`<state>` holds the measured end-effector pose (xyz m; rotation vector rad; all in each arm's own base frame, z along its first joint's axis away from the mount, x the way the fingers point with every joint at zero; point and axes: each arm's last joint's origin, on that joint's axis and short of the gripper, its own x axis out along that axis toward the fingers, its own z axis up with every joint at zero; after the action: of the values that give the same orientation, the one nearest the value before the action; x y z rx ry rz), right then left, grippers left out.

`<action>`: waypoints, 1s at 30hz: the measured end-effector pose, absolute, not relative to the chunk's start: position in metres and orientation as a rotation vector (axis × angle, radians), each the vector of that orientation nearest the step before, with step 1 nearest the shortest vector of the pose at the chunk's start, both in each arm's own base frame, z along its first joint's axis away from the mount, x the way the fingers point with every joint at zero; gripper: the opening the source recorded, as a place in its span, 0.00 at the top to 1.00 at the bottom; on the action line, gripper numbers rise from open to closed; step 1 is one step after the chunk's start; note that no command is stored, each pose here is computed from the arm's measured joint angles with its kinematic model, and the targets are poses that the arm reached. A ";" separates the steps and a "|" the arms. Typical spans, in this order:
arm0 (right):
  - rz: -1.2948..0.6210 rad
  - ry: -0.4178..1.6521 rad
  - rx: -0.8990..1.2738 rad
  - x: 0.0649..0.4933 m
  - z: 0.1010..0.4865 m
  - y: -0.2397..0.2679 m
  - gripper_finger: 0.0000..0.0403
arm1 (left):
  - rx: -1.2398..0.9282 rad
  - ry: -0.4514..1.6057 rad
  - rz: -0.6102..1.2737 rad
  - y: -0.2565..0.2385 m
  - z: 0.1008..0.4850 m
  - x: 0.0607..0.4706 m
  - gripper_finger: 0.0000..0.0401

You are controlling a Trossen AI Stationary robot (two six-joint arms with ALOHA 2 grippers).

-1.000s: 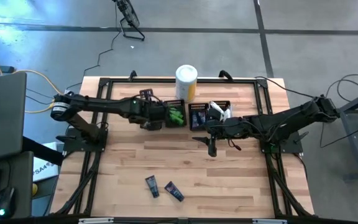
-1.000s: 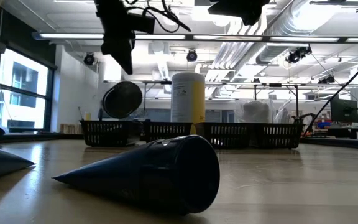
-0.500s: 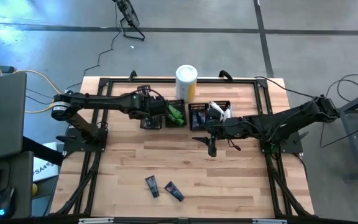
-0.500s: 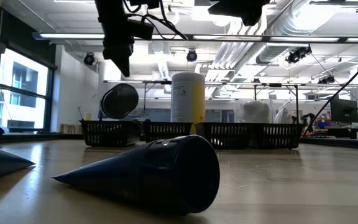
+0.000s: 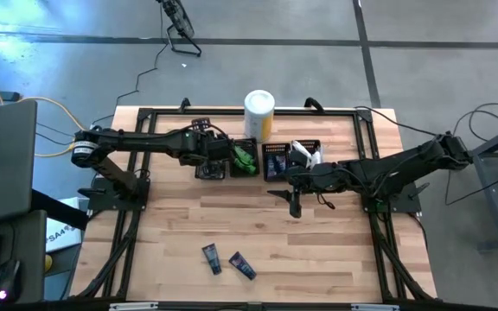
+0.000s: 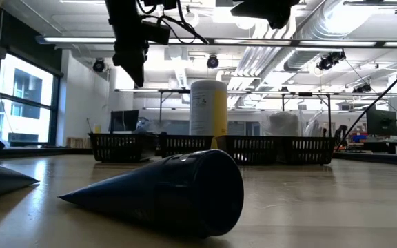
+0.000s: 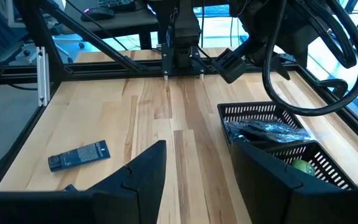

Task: Pick & Place Travel size toiletries
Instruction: Put the left blue bottle in the middle right bin

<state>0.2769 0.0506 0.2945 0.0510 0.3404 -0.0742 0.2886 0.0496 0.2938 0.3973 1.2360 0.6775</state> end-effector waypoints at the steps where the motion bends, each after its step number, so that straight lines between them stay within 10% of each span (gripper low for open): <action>1: -0.074 0.340 0.051 0.277 0.294 0.051 0.57 | 0.397 1.236 0.677 0.050 0.294 0.289 0.68; 30: -0.074 0.341 0.054 0.277 0.294 0.051 0.57 | 0.637 0.870 0.318 -0.039 0.310 0.321 0.66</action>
<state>0.2768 0.0508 0.2944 0.0539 0.3405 -0.0737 0.3208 -0.0392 0.3100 0.6366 0.8705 0.3176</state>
